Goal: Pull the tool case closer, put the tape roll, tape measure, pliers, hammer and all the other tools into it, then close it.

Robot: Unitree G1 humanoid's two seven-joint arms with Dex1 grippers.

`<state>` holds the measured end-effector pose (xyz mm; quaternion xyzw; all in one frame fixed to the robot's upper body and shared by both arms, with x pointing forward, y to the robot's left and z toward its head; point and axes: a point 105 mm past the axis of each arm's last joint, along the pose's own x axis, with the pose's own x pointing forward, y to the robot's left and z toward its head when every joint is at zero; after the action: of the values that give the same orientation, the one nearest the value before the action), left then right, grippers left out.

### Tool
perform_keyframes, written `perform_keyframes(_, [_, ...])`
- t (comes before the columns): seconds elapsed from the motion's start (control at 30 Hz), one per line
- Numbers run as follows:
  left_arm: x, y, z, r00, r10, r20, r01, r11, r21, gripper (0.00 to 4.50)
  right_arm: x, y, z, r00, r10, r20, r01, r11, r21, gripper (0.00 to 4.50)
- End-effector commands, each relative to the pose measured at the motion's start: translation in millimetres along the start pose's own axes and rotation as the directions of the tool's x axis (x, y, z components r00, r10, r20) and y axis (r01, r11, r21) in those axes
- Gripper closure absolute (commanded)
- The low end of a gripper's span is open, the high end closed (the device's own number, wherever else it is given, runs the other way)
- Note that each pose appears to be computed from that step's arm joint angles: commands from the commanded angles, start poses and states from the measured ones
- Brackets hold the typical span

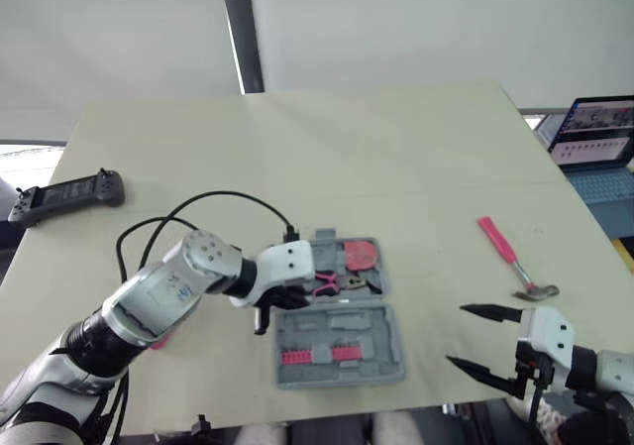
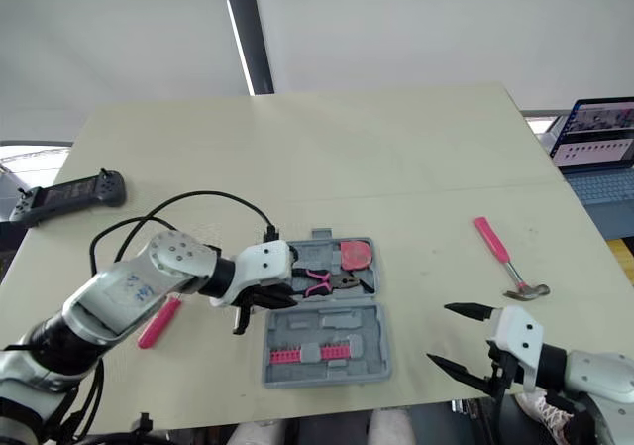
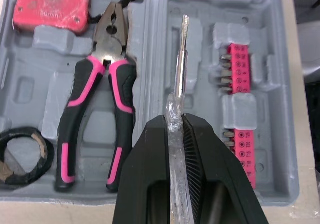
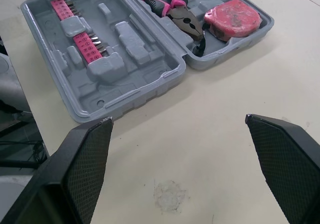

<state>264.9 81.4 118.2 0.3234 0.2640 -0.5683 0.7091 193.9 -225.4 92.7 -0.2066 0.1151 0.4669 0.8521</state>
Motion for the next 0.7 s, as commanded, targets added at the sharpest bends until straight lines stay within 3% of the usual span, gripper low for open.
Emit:
perform_keyframes(0.03, [3.5, -0.3, 5.8, 0.999, 0.036, -0.012, -0.035, 0.998, 0.054, 4.46, -4.5, -1.0, 6.5, 1.000, -0.009, 0.005, 0.009, 0.999, -0.041, 0.00])
perform_keyframes(0.7, [38.6, 6.6, 18.2, 0.993, 0.067, -0.093, -0.061, 0.996, 0.064, 4.46, -7.9, 1.9, 5.1, 1.000, -0.005, -0.011, 0.004, 0.999, -0.044, 0.00])
